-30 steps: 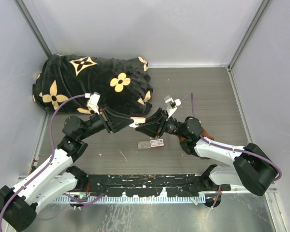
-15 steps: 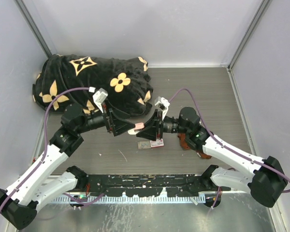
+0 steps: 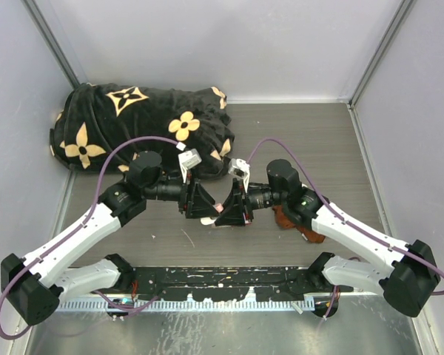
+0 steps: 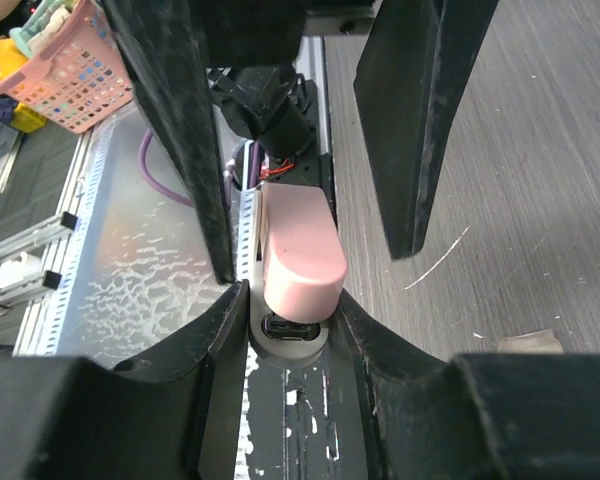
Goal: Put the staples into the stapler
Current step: Open the stapler at the center of the board.
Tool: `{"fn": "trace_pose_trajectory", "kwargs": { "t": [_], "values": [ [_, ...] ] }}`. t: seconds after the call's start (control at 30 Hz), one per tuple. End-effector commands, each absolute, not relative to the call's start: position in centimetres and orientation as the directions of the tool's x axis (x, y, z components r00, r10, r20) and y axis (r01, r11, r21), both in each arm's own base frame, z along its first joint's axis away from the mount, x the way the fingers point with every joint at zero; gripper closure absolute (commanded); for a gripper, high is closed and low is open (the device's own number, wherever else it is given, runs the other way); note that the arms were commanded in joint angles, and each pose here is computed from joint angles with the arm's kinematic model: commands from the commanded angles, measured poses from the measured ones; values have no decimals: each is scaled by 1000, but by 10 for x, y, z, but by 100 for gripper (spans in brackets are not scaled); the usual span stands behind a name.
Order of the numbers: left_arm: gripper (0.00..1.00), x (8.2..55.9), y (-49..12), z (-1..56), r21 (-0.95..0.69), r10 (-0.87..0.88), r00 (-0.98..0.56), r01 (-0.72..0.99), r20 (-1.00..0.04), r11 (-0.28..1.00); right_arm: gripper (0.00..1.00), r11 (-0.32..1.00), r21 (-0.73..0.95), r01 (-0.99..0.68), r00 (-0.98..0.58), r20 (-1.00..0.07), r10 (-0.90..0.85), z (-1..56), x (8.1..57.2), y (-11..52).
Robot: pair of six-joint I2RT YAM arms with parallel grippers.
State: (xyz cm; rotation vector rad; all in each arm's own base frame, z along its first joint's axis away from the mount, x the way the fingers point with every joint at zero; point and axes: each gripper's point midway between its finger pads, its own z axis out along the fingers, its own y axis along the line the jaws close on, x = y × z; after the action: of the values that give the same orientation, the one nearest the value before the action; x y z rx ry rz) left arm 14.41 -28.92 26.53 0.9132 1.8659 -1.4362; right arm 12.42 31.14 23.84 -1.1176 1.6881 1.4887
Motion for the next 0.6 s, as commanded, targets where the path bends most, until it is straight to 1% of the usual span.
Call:
{"fn": "trace_pose_trajectory", "kwargs": {
  "t": [0.0, 0.17, 0.43, 0.47, 0.57],
  "values": [
    [45, 135, -297, 284, -519, 171, -527, 850, -833, 92, 99, -81, 412, -908, -393, -901, -181, 263, 116, 315],
    [54, 131, -303, 281, -532, 193, -534, 844, -823, 63, 99, -91, 412, -907, -390, -901, -189, 263, 115, 316],
    [54, 126, -309, 280, -551, 209, -545, 834, -812, 35, 99, -83, 414, -907, -390, -896, -211, 256, 117, 317],
    [56, 125, -309, 279, -554, 213, -547, 832, -809, 30, 99, -80, 410, -909, -387, -898, -210, 257, 117, 317],
    [66, 121, -309, 277, -568, 225, -556, 823, -800, 15, 99, -69, 402, -913, -381, -901, -206, 257, 119, 317]
  ]
}}
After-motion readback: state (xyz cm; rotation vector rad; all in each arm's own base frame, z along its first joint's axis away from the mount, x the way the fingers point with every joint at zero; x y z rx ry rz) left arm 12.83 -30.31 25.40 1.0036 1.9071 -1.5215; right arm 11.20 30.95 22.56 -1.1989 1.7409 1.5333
